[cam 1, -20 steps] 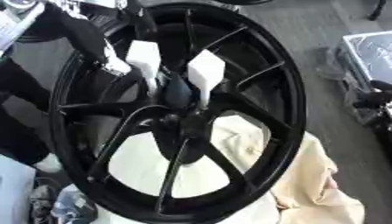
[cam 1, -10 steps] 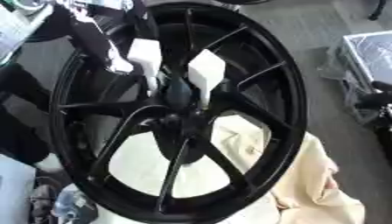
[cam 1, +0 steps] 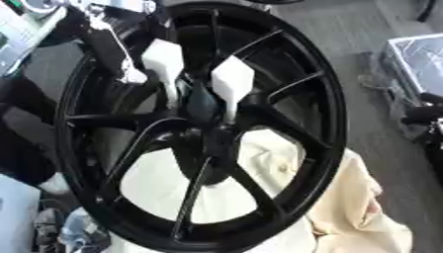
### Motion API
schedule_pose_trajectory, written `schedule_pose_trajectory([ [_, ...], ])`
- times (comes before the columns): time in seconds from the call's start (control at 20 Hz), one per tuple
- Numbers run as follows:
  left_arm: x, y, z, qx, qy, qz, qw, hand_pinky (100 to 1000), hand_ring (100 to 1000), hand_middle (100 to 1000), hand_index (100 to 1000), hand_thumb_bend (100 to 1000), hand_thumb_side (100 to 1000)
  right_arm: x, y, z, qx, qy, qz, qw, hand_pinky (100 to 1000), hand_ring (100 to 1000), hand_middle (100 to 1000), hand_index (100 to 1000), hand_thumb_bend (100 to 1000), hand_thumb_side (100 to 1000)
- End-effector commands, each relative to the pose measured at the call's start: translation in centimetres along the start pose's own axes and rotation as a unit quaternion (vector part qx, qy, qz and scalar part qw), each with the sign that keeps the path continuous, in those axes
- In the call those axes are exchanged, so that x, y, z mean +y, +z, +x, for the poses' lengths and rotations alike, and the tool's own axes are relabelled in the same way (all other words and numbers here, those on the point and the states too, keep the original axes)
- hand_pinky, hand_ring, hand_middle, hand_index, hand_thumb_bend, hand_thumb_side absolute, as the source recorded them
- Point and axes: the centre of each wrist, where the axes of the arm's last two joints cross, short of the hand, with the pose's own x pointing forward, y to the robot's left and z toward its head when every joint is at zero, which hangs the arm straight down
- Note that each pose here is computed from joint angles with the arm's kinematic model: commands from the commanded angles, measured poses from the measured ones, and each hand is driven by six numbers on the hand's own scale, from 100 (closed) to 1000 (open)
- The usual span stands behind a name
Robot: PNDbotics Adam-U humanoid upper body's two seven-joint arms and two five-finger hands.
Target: Pull the pin out of the wheel hub.
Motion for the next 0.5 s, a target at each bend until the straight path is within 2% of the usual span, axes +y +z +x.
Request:
schedule_pose_trajectory([
  [0.05,1.1,0.9,0.2,0.004,-0.003,0.013,1.0,806,743,594,523,151,123,-0.3,-0.1,0.5,-0.008,0.007,-0.002,1.0,1000,709,651,870,100,713],
  [0.15,1.2,1.2,0.4,0.001,0.004,0.018,1.0,793,725,575,492,100,139,-0.3,-0.1,0.4,-0.007,0.008,-0.002,1.0,1000,709,651,870,100,714],
  [0.5,2.7,4.0,1.3,-0.009,0.021,0.059,0.998,767,678,530,375,100,159,-0.4,0.1,0.3,-0.003,0.01,-0.003,1.0,1000,709,651,870,100,713],
])
